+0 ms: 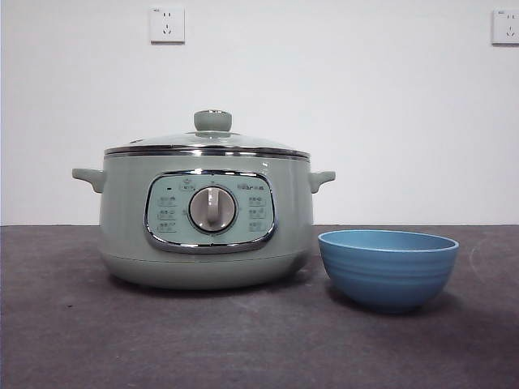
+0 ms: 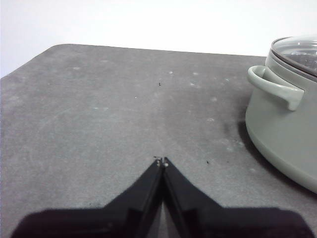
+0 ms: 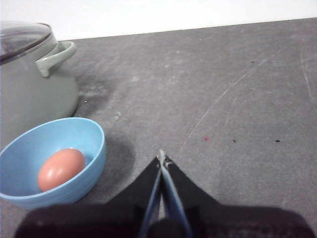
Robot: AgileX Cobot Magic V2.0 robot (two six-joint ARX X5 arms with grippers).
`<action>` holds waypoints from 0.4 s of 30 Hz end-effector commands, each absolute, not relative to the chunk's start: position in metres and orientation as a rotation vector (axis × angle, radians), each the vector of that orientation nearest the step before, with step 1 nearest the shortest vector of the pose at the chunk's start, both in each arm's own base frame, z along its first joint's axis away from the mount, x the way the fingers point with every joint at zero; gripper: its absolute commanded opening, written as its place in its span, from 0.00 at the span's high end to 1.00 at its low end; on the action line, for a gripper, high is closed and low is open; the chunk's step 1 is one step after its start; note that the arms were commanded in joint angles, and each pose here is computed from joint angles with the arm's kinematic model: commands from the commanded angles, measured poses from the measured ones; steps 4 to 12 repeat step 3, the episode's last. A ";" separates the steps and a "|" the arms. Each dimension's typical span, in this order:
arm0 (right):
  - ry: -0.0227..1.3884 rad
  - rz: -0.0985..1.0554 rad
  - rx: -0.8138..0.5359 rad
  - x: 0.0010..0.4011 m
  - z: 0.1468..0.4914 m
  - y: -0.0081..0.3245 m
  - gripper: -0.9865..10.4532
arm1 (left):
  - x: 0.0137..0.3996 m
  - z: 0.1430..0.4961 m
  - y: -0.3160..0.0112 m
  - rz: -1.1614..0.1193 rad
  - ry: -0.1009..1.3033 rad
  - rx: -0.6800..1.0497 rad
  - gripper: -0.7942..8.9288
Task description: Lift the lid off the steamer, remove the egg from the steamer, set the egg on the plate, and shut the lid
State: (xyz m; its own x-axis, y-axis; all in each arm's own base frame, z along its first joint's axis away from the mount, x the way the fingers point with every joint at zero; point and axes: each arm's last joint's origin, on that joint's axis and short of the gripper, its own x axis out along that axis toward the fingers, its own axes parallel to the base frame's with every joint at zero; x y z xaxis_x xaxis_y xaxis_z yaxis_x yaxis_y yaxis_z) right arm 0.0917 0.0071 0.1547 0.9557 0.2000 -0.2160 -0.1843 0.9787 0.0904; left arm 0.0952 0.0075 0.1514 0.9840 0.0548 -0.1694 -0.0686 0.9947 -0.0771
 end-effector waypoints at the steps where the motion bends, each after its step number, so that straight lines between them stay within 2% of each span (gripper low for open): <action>1: 0.235 0.195 0.058 0.092 0.151 0.007 0.91 | 0.096 0.147 0.008 0.071 0.177 -0.089 0.92; 12: 0.235 0.195 0.058 0.092 0.151 0.007 0.91 | 0.096 0.147 0.008 0.071 0.177 -0.089 0.92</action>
